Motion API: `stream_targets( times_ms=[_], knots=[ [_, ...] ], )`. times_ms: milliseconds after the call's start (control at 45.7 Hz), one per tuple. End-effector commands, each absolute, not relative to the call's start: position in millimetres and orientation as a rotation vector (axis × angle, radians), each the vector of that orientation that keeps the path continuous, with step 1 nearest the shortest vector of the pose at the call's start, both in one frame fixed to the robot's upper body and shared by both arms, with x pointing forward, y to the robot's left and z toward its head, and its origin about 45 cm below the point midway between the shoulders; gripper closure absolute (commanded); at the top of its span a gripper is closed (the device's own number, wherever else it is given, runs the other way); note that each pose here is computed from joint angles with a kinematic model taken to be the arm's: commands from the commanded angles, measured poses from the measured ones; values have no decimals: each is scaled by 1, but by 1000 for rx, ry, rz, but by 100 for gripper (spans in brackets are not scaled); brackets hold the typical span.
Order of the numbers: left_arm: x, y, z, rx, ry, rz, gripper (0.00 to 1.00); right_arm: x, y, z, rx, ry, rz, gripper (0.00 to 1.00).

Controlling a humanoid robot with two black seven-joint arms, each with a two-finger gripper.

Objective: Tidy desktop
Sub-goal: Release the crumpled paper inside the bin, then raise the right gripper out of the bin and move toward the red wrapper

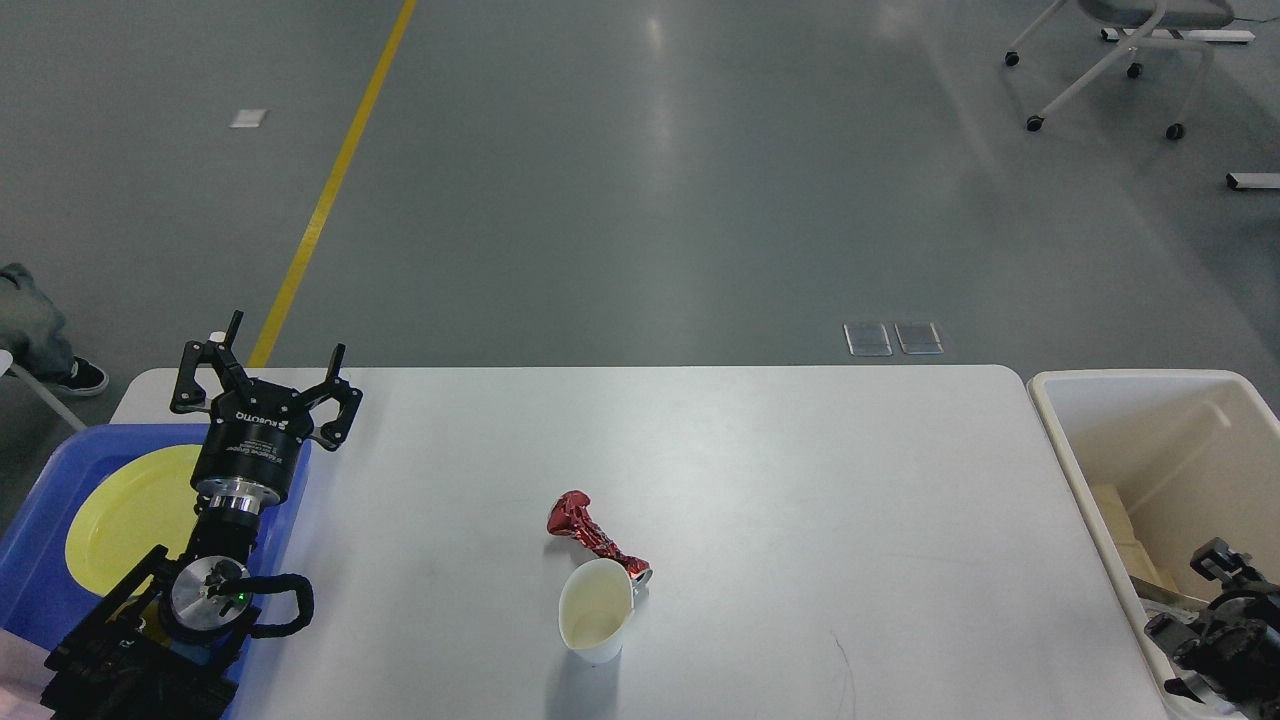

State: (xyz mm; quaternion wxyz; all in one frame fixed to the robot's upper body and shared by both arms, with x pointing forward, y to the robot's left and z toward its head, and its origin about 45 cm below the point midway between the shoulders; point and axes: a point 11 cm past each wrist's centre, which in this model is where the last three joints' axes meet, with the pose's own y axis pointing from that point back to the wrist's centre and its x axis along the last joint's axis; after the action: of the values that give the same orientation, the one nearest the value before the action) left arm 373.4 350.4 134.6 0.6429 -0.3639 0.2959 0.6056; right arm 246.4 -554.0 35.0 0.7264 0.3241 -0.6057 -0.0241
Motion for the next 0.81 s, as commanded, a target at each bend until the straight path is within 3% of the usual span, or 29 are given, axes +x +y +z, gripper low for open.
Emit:
stream_targets(
  times_ms=[0,219,394,569,788],
  knots=[
    [373,350,135,-829,674,1380,1,262,-546,38,786,-1305,-91,0],
    [373,350,135,-829,674,1380,1,313,-535,84,1029,-1120,-178,0],
    [373,350,135,-829,674,1380,1,350,-485,123,1259,-790,-193,0],
    [373,350,135,-829,674,1380,1,399,-424,198,1373,-505,-129,0],
    [373,350,135,-829,674,1380,1,398,-344,269,1421,-170,-52,0]
  ],
)
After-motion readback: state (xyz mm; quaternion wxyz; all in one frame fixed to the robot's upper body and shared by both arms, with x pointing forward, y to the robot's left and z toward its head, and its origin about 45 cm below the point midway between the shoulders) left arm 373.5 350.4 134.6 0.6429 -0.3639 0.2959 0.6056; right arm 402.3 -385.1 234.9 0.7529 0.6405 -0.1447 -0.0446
